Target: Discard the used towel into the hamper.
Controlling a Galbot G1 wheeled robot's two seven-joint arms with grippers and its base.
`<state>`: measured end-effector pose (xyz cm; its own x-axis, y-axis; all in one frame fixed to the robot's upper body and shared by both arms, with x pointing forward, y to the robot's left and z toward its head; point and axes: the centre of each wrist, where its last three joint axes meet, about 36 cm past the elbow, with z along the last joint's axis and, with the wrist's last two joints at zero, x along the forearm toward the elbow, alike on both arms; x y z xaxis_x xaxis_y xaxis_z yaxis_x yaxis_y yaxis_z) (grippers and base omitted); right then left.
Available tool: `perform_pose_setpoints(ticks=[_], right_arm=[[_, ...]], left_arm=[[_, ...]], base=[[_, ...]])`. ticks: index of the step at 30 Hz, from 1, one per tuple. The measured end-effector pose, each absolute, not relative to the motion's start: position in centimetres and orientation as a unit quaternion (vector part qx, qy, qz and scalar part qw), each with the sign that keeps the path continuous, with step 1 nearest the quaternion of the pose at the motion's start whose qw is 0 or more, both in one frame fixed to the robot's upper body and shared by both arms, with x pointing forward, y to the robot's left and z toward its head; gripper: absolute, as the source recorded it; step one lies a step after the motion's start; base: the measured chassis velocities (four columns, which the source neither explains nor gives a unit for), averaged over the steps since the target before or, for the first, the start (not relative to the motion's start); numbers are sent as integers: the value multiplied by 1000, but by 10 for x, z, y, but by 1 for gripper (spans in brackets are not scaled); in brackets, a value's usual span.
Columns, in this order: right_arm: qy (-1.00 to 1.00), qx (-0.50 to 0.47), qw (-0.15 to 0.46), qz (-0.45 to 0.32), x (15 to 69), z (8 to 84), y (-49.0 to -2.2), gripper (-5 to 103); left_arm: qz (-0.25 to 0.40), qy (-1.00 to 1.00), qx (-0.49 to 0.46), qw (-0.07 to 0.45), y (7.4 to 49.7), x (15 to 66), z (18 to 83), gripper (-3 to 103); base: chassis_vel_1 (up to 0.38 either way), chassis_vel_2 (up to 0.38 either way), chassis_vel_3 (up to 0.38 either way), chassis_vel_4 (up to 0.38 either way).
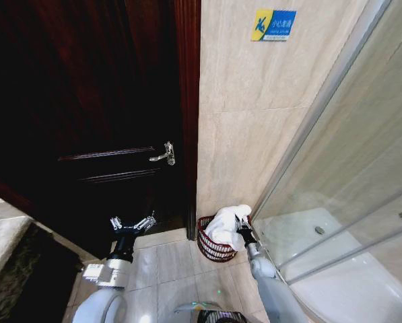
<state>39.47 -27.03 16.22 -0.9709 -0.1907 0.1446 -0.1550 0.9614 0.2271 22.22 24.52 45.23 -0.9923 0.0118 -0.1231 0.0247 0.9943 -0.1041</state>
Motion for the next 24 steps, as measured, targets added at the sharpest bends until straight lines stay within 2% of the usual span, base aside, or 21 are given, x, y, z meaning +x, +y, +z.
perform_pose_setpoints(ticks=[5, 17, 24], right_arm=[[-997, 22, 28, -74, 392, 154, -252, 13], [-993, 79, 38, -74, 372, 152, -255, 13], [-989, 92, 64, -100, 350, 142, -253, 13]], left_arm=[[-53, 997, 9, 61, 245, 222, 452, 100], [-53, 997, 9, 61, 245, 222, 452, 100], [-53, 997, 9, 61, 245, 222, 452, 100]], base=[[0, 0, 0, 0], [0, 0, 0, 0], [-108, 111, 126, -119]])
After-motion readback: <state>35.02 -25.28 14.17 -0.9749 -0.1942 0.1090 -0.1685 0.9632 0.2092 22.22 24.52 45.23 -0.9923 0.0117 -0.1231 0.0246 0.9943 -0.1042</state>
